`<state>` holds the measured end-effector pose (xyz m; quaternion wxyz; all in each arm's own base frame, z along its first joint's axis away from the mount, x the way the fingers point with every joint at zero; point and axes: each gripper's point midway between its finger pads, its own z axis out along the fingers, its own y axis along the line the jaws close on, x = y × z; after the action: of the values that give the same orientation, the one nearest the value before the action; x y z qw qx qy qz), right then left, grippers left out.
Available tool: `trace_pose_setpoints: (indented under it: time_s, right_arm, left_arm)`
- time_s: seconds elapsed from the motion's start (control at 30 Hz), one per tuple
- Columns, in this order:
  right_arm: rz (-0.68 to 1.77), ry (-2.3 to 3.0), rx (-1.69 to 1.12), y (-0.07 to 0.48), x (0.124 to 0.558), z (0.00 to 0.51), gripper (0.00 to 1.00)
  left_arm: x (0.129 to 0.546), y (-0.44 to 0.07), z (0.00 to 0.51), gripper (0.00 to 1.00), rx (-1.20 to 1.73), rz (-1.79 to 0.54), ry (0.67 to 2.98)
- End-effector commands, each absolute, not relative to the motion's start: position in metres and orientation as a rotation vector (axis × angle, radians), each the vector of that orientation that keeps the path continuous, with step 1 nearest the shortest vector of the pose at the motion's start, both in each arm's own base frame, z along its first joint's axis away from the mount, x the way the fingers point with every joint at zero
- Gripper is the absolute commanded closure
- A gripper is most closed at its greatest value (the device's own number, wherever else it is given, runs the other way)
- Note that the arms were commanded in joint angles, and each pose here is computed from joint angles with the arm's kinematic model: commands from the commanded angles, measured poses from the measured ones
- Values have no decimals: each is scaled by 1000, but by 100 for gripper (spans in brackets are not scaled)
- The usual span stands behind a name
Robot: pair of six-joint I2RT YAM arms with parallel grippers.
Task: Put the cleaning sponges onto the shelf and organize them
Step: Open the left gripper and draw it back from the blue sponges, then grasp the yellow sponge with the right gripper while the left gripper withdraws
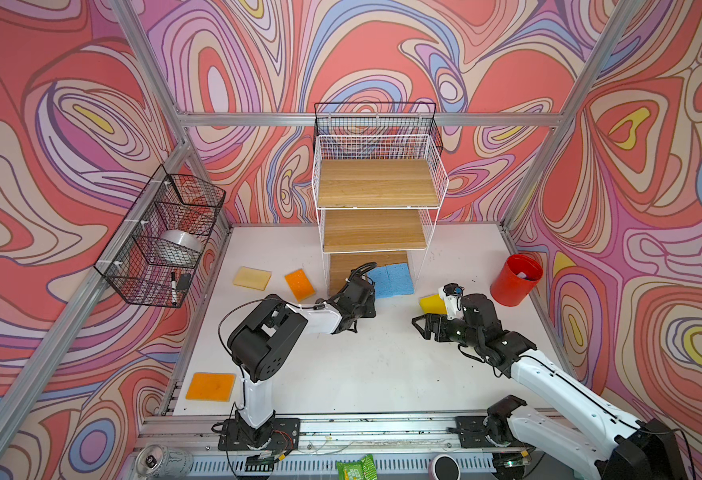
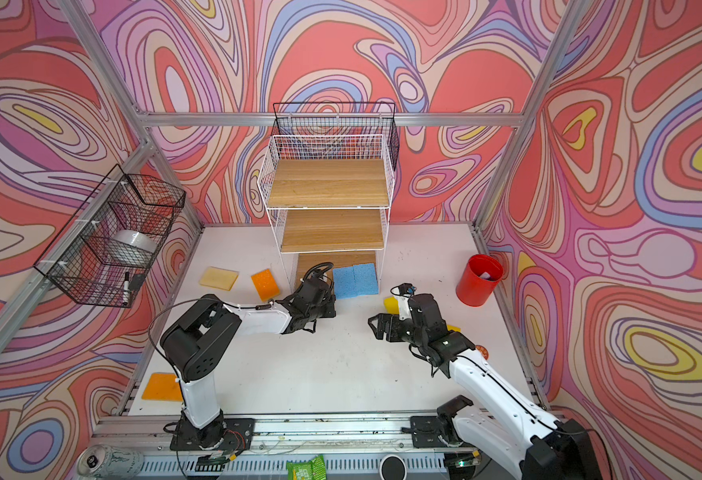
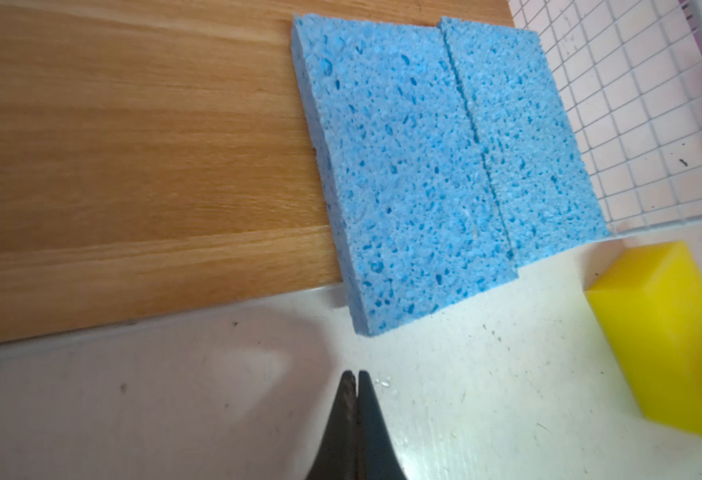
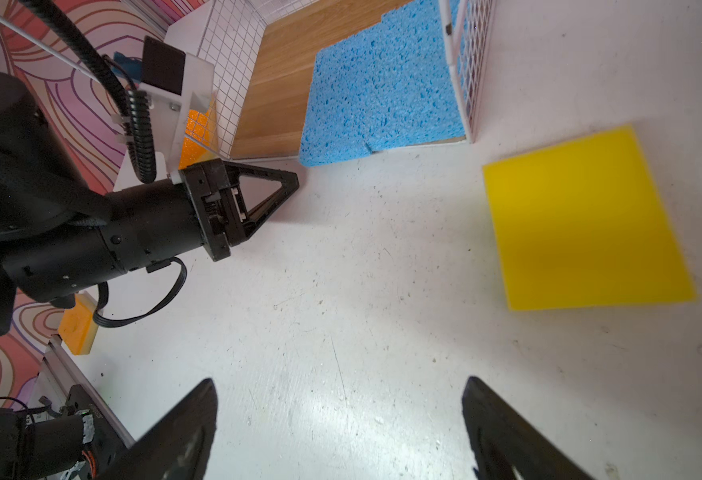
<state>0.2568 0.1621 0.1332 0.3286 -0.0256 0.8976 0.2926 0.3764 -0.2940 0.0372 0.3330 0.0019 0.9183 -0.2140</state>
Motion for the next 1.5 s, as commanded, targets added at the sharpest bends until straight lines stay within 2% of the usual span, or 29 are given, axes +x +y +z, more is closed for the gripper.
trace_pose_setpoints:
  time_s: [0.0, 0.53, 0.9, 1.0, 1.13, 1.37, 1.47]
  right_arm:
    - [762, 2316, -56, 161, 262, 144, 5]
    - [740, 2324, -68, 159, 263, 143, 5]
    - [726, 2330, -75, 159, 264, 141, 5]
    - [723, 2332, -70, 158, 264, 141, 5]
    - [692, 2345, -53, 154, 265, 140, 4]
    - [627, 2366, 36, 143, 269, 134, 4]
    - [588, 2426, 54, 141, 272, 122, 5]
  left_arm:
    - [385, -303, 42, 100, -32, -609, 2377]
    - [404, -314, 33, 100, -16, -565, 2386]
    - [397, -306, 28, 100, -7, -538, 2403]
    - [394, -306, 30, 87, 0, -551, 2403]
    - [391, -307, 37, 60, 18, -573, 2392]
    - [375, -300, 53, 32, 43, -609, 2374]
    - [365, -295, 58, 16, 52, -629, 2375]
